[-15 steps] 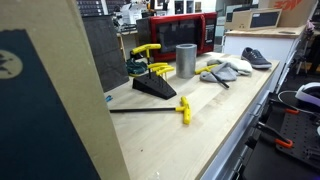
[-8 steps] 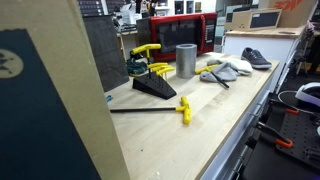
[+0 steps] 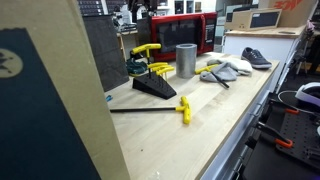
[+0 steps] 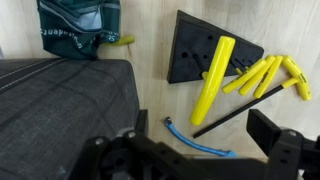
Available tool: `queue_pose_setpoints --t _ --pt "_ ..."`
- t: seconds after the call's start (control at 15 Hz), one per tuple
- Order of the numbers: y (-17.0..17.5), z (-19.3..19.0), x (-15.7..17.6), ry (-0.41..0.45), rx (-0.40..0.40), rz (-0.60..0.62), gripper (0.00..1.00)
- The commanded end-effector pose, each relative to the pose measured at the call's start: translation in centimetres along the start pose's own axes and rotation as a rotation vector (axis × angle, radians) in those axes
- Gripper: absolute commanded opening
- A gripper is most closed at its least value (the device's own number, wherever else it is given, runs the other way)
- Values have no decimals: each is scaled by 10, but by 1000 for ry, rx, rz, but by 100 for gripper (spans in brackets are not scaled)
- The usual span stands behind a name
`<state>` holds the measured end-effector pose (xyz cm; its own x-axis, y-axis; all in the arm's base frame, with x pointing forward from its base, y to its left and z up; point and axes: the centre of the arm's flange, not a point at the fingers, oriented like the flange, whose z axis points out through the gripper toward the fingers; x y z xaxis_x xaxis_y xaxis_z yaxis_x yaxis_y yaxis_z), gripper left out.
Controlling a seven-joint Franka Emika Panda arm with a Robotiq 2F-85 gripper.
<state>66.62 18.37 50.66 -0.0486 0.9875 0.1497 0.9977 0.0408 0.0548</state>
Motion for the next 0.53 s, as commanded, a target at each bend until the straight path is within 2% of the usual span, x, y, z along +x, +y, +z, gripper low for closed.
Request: queue_pose_setpoints --t 0.0,0.47 --pt "6 10 8 -34 58 -48 100" --pt "-3 40 12 -105 165 -54 100"
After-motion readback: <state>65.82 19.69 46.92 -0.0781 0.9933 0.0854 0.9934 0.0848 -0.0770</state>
